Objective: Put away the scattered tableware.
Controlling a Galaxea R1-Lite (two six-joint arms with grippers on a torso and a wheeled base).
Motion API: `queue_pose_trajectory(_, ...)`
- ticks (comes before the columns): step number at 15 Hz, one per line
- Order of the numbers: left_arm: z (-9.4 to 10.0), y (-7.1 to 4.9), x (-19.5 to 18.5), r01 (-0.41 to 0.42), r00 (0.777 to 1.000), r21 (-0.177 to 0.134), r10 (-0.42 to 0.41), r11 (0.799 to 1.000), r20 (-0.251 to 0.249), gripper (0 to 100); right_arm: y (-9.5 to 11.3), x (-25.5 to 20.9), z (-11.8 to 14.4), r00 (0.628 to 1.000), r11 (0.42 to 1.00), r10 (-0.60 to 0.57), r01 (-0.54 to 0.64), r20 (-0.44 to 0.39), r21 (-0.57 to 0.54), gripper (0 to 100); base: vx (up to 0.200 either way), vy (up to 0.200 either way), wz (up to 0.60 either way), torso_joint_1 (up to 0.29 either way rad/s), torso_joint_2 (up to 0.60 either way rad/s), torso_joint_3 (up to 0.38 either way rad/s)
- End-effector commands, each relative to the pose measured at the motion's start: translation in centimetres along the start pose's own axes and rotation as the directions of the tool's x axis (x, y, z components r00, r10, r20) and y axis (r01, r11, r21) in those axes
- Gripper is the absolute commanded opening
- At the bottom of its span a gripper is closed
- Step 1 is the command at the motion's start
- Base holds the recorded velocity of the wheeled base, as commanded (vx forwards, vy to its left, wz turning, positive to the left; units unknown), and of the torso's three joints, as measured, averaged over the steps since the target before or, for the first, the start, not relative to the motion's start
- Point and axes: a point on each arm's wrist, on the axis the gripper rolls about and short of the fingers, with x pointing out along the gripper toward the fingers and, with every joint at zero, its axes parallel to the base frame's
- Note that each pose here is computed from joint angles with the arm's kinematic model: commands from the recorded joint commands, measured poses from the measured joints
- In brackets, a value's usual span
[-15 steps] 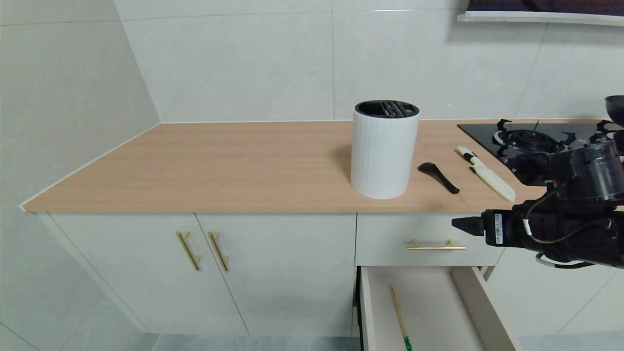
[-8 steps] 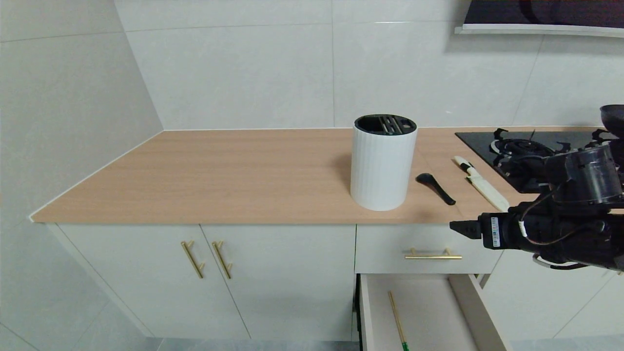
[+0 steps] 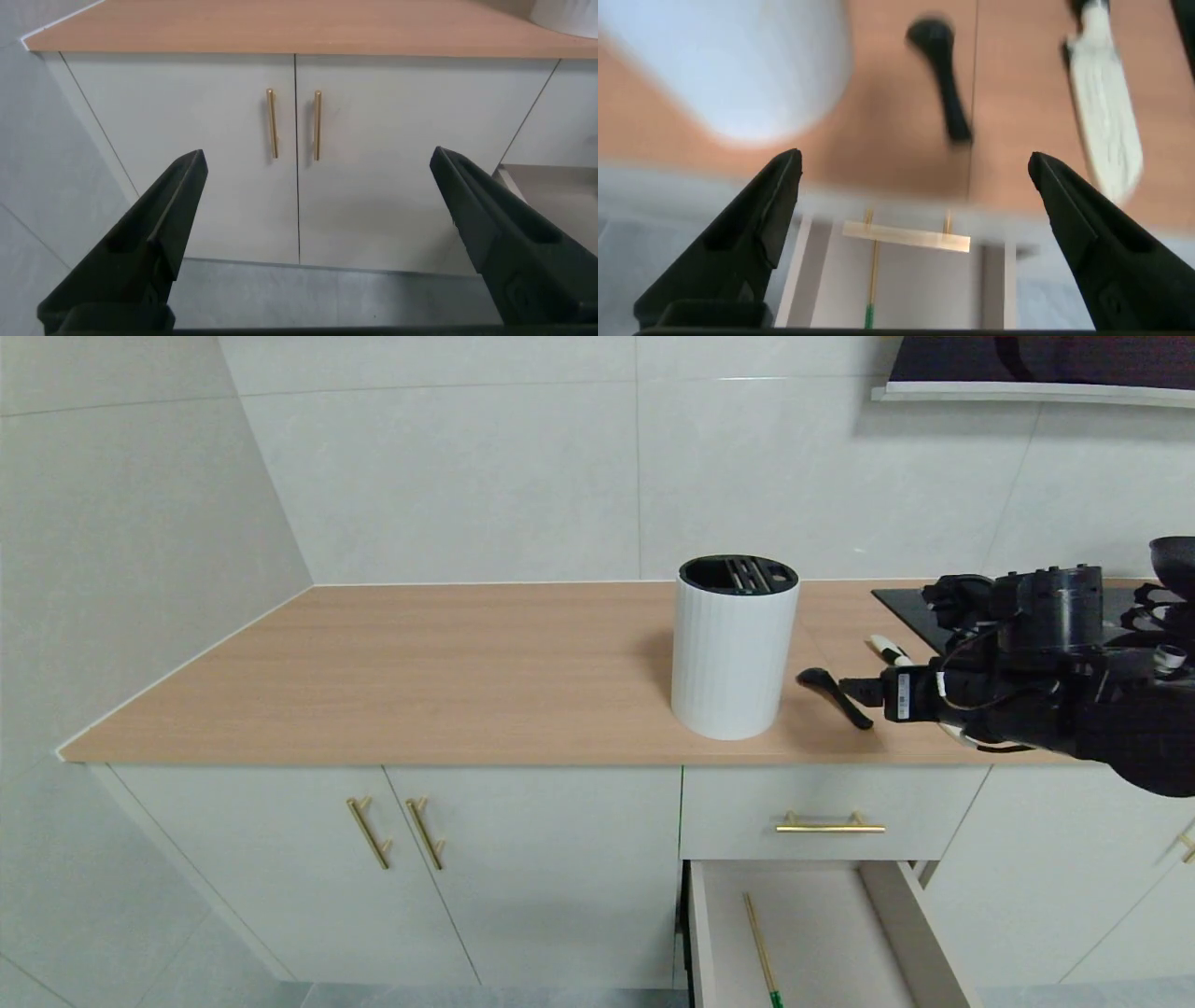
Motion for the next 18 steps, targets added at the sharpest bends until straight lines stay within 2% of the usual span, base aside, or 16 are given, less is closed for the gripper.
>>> queue_pose_trajectory(1,0.0,0.0,0.0,-0.001,1.000,-0.001,0.001,1.000,-0.001,100,-1.6,4.8,-0.5,1.000,1.000,-0.003,0.002,-0.025,-0.031,100,0.000,0.000,0.00,0.000,0.00,0.000)
queue_pose_trajectory(5,0.0,0.0,0.0,-0.001,1.000,-0.001,0.001,1.000,-0.001,100,-3.1,7.8,-1.7,0.996,0.996,0.070,-0.073,-0.061,-0.055,100,0.000,0.000,0.00,0.000,0.00,0.000)
queue_pose_trajectory(12,0.0,0.0,0.0,-0.001,1.000,-0.001,0.001,1.000,-0.001,100,-4.3,11.5,-4.6,0.996,0.987,0.071,-0.078,-0.056,-0.144,100,0.000,0.000,0.00,0.000,0.00,0.000)
queue_pose_trajectory(18,0.0,0.0,0.0,0.001,1.000,0.001,-0.001,1.000,0.000,100,-4.9,12.5,-4.6,0.997,0.988,0.060,-0.066,-0.046,-0.137,100,0.000,0.000,0.00,0.000,0.00,0.000)
